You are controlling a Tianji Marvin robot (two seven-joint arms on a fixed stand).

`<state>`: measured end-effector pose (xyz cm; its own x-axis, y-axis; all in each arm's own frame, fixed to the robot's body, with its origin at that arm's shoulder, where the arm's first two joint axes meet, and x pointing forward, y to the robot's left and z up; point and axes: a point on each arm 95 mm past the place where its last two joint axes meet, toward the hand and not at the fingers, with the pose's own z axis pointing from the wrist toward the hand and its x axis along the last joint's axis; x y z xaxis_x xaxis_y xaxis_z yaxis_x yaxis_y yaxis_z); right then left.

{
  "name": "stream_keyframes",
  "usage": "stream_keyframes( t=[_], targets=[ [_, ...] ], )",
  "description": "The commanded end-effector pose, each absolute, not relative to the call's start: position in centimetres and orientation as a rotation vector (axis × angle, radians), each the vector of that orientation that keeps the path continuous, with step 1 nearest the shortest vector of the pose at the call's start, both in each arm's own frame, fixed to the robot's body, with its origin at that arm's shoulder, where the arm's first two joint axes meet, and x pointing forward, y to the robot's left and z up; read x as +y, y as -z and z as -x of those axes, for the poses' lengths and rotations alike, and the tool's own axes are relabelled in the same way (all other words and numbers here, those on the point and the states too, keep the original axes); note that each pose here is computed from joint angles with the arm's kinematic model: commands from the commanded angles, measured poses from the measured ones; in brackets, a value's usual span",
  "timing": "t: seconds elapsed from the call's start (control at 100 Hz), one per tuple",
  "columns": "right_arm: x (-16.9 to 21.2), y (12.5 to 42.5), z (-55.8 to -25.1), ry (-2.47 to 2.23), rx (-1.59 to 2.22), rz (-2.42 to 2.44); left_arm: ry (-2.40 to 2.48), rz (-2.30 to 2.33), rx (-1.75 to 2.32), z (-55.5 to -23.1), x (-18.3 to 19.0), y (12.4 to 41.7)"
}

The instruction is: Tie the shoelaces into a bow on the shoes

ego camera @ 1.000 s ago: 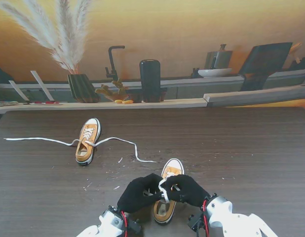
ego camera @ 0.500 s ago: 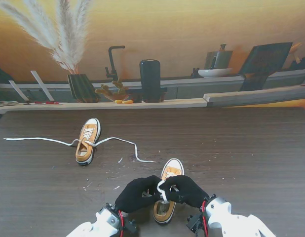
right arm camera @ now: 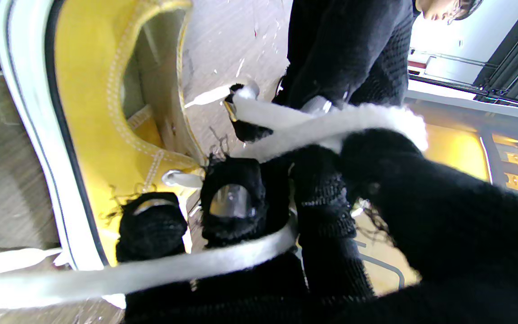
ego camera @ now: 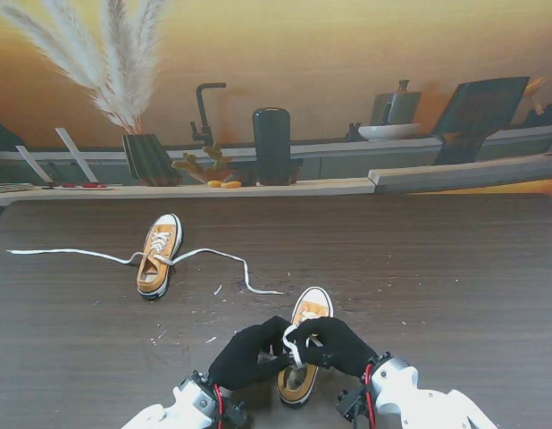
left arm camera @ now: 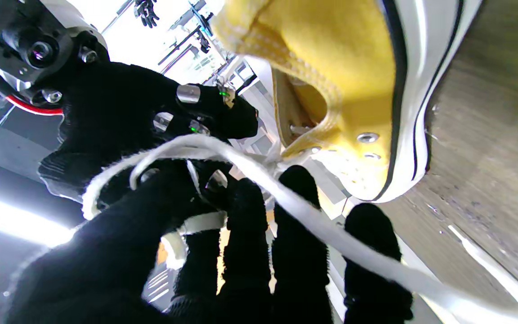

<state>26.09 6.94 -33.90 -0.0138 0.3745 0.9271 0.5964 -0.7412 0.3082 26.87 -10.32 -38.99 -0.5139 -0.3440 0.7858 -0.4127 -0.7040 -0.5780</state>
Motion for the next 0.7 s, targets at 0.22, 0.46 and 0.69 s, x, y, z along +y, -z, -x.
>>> stream_keyframes(
  t=[0.22, 0.46, 0.69],
  targets=[
    [7.36, 33.62, -25.93, 1.838, -1.040, 2.049, -2.398, -1.516, -1.164, -26.49, -10.84, 38.94],
    [7.32, 33.56, -25.95, 1.846, -1.032, 2.052, -2.434, -1.529, -1.122, -26.59, -10.65, 38.95],
    [7.10, 33.45, -25.95, 1.866, -1.025, 2.061, -2.467, -1.538, -1.158, -26.77, -10.11, 38.81]
  ],
)
